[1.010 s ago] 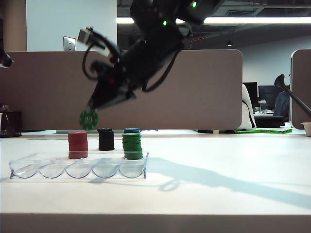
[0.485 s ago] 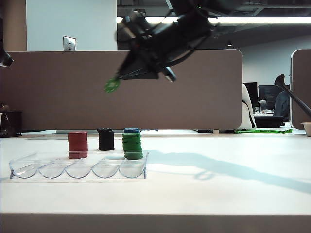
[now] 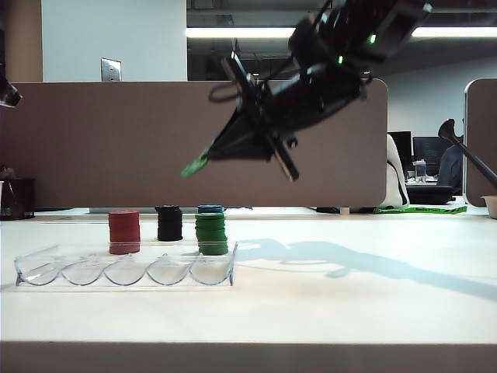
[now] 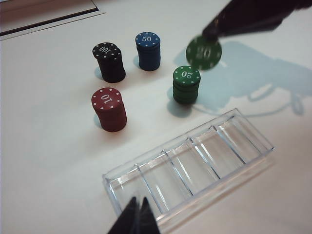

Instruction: Pick up the chip in the box and place it on the pile of chips with the same color.

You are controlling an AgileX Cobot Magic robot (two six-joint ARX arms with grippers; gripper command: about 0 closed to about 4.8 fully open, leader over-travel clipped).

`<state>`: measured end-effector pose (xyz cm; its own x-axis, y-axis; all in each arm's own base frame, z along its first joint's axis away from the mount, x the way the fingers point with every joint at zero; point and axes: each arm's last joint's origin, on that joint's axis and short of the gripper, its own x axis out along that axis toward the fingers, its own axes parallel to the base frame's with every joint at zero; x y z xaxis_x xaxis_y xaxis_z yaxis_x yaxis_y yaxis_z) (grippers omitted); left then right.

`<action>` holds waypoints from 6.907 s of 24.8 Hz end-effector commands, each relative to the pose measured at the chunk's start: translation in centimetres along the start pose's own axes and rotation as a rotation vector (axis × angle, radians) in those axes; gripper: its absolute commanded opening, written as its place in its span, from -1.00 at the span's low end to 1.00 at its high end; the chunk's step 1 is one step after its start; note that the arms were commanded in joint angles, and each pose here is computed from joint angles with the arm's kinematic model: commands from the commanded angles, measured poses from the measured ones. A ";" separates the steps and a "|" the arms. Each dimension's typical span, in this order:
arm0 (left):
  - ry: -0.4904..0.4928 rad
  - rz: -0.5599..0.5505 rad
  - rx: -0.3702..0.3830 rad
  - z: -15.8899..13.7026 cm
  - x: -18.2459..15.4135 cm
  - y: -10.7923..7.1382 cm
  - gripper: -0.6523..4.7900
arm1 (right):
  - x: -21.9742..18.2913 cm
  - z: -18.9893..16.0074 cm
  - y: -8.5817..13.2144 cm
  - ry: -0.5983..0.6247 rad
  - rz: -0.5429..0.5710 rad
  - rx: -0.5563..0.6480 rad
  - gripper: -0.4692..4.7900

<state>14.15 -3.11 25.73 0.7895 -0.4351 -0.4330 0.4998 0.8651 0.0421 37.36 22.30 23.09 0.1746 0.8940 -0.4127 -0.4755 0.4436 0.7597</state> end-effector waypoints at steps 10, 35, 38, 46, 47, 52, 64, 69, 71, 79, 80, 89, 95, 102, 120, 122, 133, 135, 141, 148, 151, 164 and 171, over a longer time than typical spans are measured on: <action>-0.017 0.000 0.008 0.2 -0.1 0.0 -0.78 | 0.4 0.8 -1.1 -0.042 0.065 0.055 -0.83; -0.018 0.000 0.007 0.2 -0.1 0.0 -0.78 | -0.8 1.1 -6.0 0.007 0.158 0.182 -0.83; -0.018 0.000 0.007 0.2 -0.1 0.0 -0.78 | -0.8 1.2 -6.1 -0.018 0.122 0.184 -0.82; -0.018 0.000 0.007 0.2 -0.1 0.0 -0.78 | -0.6 1.2 -6.1 -0.041 0.080 0.190 -0.83; -0.018 0.000 0.007 0.2 -0.1 0.0 -0.78 | -0.5 1.1 -6.1 -0.039 0.081 0.189 -0.83; -0.018 0.000 0.007 0.2 -0.1 0.0 -0.78 | -0.5 1.1 -6.1 -0.049 0.064 0.190 -0.83; -0.018 0.000 0.004 0.2 -0.1 0.0 -0.78 | 0.0 1.0 -5.8 -0.054 0.047 0.186 -0.83; -0.018 0.000 0.004 0.2 -0.1 0.0 -0.78 | 0.3 0.9 -5.7 -0.067 0.013 0.190 -0.83; -0.018 0.000 0.004 0.2 -0.1 0.0 -0.78 | 0.3 0.9 -5.7 -0.072 0.008 0.189 -0.83; -0.018 0.000 0.004 0.2 -0.1 0.0 -0.78 | 0.3 0.9 -5.7 -0.079 -0.003 0.190 -0.83; -0.018 0.000 0.004 0.2 -0.1 0.0 -0.78 | 0.3 0.9 -5.7 -0.079 -0.004 0.190 -0.83; -0.018 0.000 0.004 0.2 -0.1 0.0 -0.78 | 0.3 0.8 -5.8 -0.083 -0.028 0.200 -0.83; -0.018 0.000 0.004 0.2 -0.1 0.0 -0.78 | 0.5 0.7 -6.0 -0.078 -0.030 0.204 -0.82; -0.018 0.000 0.004 0.2 -0.1 0.0 -0.78 | 0.7 0.6 -5.8 -0.073 -0.026 0.201 -0.83; -0.017 -0.001 0.003 0.2 -0.1 0.0 -0.78 | 1.1 0.3 -6.3 -0.071 -0.051 0.209 -0.83; -0.017 -0.001 0.004 0.2 -0.1 0.0 -0.78 | 1.1 0.3 -6.4 -0.067 -0.054 0.213 -0.83; -0.017 -0.001 0.004 0.2 -0.1 0.0 -0.78 | 1.1 0.3 -6.3 -0.064 -0.042 0.209 -0.83; -0.017 -0.001 0.004 0.2 -0.1 0.0 -0.78 | 1.1 0.3 -6.3 -0.056 -0.031 0.210 -0.83; -0.017 0.000 0.004 0.2 -0.1 0.0 -0.78 | 1.2 0.2 -6.2 -0.054 -0.028 0.209 -0.82; -0.017 0.000 0.004 0.2 -0.1 0.0 -0.78 | 1.1 0.3 -6.3 -0.056 -0.030 0.209 -0.73; -0.017 0.000 0.004 0.2 -0.1 0.0 -0.78 | 1.1 0.3 -6.2 -0.056 -0.031 0.208 -0.73; -0.005 -0.003 0.000 0.1 -0.1 0.0 -0.78 | 1.1 0.3 -6.2 -0.056 -0.031 0.208 -0.58; -0.004 -0.003 -0.001 0.1 -0.1 0.0 -0.78 | 1.1 0.3 -6.3 -0.060 -0.037 0.189 -0.56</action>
<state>14.12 -3.11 25.69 0.7868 -0.4347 -0.4381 0.4999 0.8652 0.0395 40.75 20.41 17.68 0.2369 0.8740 -0.4242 -0.2779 0.4793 0.8325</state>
